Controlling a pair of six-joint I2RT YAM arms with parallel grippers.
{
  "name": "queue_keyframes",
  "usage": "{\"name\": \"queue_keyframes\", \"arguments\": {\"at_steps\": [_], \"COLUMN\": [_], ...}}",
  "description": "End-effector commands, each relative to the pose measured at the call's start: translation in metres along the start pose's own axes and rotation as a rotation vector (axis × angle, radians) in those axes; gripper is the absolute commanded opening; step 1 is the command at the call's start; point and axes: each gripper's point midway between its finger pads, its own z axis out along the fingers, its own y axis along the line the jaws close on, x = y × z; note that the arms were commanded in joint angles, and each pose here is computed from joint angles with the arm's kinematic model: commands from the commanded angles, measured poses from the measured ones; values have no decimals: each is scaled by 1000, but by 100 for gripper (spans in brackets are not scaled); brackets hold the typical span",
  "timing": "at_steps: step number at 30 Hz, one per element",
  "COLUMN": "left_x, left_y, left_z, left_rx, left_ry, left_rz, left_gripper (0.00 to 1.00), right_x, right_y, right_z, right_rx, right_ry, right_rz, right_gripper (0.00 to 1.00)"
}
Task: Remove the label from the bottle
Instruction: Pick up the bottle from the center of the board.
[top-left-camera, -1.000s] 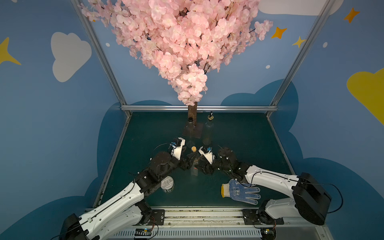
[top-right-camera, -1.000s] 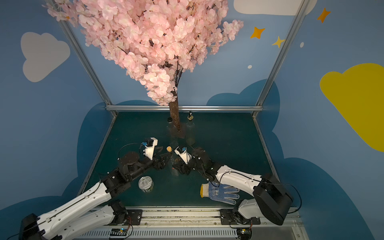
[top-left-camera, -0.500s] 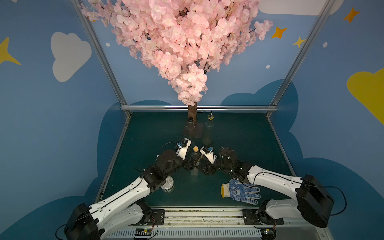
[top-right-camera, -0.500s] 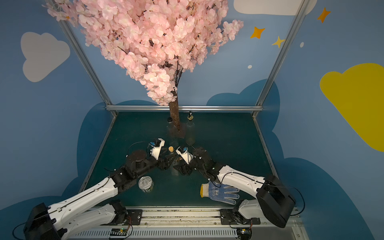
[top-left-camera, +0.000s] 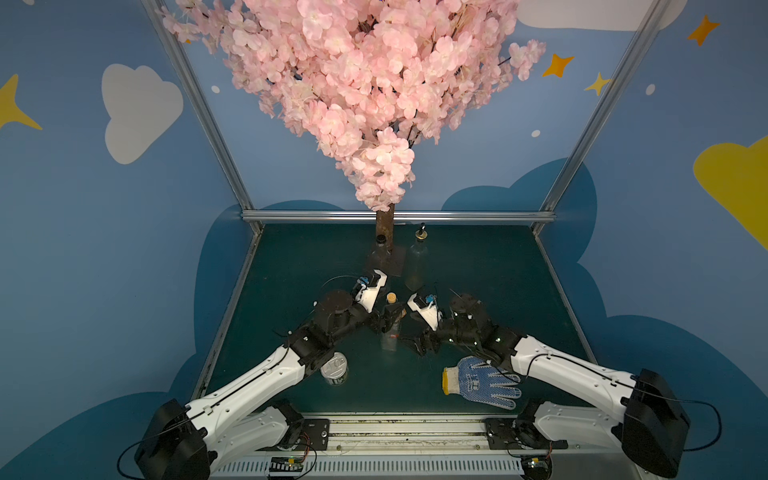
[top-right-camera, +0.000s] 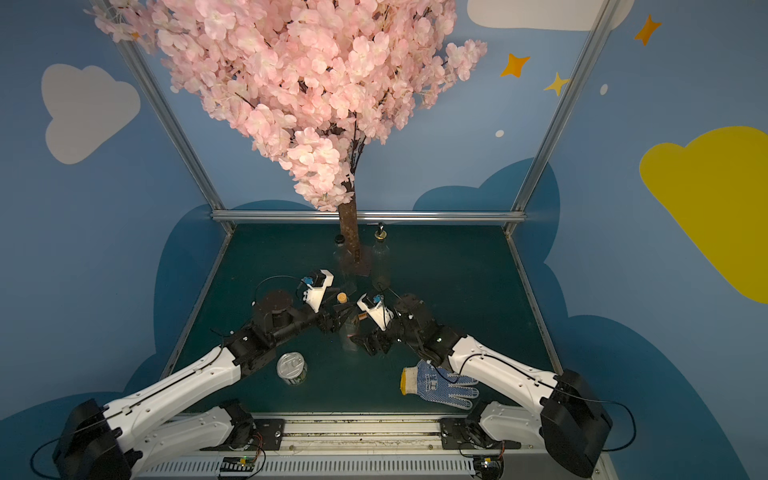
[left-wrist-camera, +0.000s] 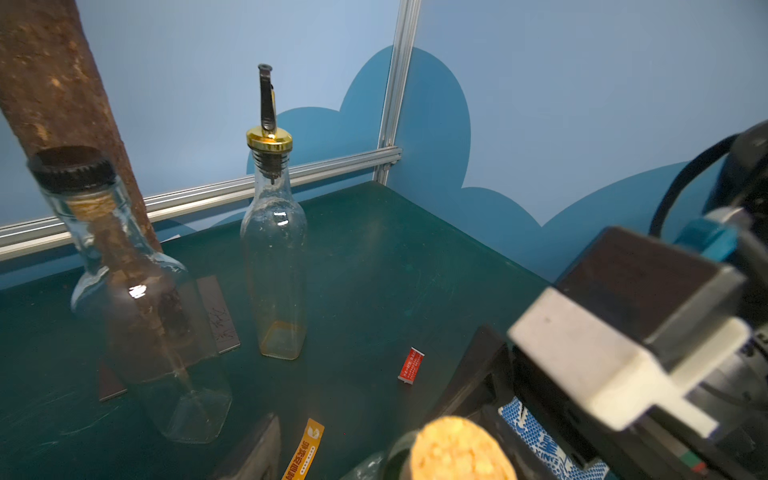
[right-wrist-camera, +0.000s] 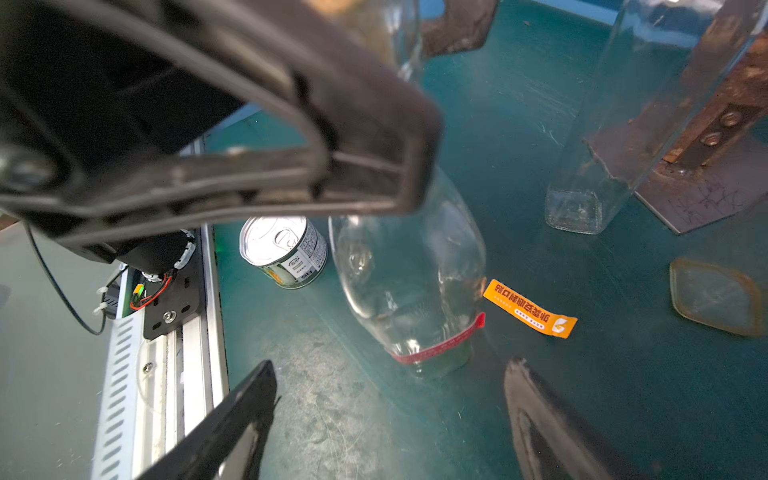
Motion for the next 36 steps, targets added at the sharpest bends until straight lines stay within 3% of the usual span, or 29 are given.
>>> {"name": "queue_keyframes", "arguments": {"at_steps": [1, 11, 23, 28, 33, 36], "left_x": [-13, -22, -15, -17, -15, -14], "left_y": [-12, -14, -11, -6, 1, 3], "left_z": [3, 3, 16, 18, 21, 22], "left_rx": [91, 173, 198, 171, 135, 130], "left_ry": [-31, -79, -49, -52, -27, -20], "left_rz": [57, 150, 142, 142, 97, 81], "left_gripper": [73, 73, 65, 47, 11, 8], "right_x": [-14, -18, -17, -16, -17, -17], "right_y": [1, -1, -5, -6, -8, -9], "right_z": [-13, -18, -19, -20, -20, -20], "right_rx": [20, 40, 60, 66, 75, 78], "right_ry": [-30, -63, -59, -56, -57, -55], "right_rz": [-3, 24, 32, 34, 38, 43], "right_gripper": [87, 90, 92, 92, 92, 92]}}
